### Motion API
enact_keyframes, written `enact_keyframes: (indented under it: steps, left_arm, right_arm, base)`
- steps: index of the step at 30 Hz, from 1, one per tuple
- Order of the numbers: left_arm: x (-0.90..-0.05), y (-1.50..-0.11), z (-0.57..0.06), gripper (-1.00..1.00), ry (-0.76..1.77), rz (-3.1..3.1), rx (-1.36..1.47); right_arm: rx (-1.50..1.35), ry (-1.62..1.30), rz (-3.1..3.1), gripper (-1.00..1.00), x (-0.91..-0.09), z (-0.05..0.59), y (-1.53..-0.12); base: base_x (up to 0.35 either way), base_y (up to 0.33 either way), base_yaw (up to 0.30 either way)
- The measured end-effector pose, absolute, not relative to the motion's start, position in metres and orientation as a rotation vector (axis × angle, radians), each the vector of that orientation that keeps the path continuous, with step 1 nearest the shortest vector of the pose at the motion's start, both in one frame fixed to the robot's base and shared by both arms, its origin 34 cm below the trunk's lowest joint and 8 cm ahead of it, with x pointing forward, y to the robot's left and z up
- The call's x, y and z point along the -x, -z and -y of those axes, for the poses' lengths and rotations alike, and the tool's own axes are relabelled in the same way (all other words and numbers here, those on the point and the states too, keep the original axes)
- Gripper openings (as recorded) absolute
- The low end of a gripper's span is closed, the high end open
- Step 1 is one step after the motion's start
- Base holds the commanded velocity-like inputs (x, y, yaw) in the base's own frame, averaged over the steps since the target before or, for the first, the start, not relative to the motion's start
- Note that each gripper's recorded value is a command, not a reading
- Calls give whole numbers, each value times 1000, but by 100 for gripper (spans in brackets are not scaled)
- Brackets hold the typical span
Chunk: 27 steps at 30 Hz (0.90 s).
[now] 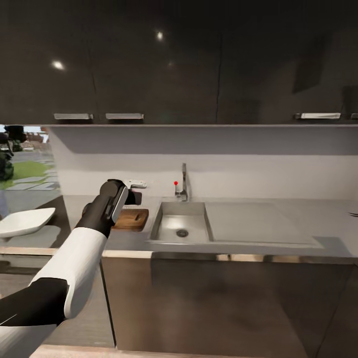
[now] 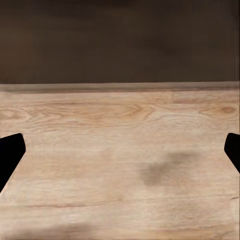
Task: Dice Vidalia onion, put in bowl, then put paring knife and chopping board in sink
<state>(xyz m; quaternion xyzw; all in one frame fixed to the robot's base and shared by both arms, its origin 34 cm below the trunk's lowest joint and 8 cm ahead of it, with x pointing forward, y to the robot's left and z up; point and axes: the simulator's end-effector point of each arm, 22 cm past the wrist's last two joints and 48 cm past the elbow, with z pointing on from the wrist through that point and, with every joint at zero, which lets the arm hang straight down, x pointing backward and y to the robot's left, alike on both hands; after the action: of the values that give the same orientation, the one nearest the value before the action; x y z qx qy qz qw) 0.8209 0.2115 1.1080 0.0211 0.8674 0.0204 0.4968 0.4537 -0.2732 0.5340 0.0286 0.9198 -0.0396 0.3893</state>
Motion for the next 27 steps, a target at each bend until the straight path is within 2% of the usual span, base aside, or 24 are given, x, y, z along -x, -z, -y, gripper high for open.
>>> enact_keyframes:
  steps: [6,14,21,27]
  left_arm:
    - [-819,-1104,-210,-100,-45,-2114,-54]
    - [-817,-1080,-206,-100,-39,-2170,-65]
    - [-816,-1063,-203,-100,-39,-2210,-74]
    - [-814,-1053,-202,-100,-40,-2234,-76]
  right_arm:
    - [-73,102,-2332,100,-456,274,-536]
    - [-73,103,-2330,100,-456,275,-537]
    - [-73,103,-2327,100,-457,275,-538]
    - [-74,103,-2325,100,-457,275,-538]
  base:
    - [78,299,154]
    - [218,237,12]
    - [112,69,-164]
    - [6,3,-47]
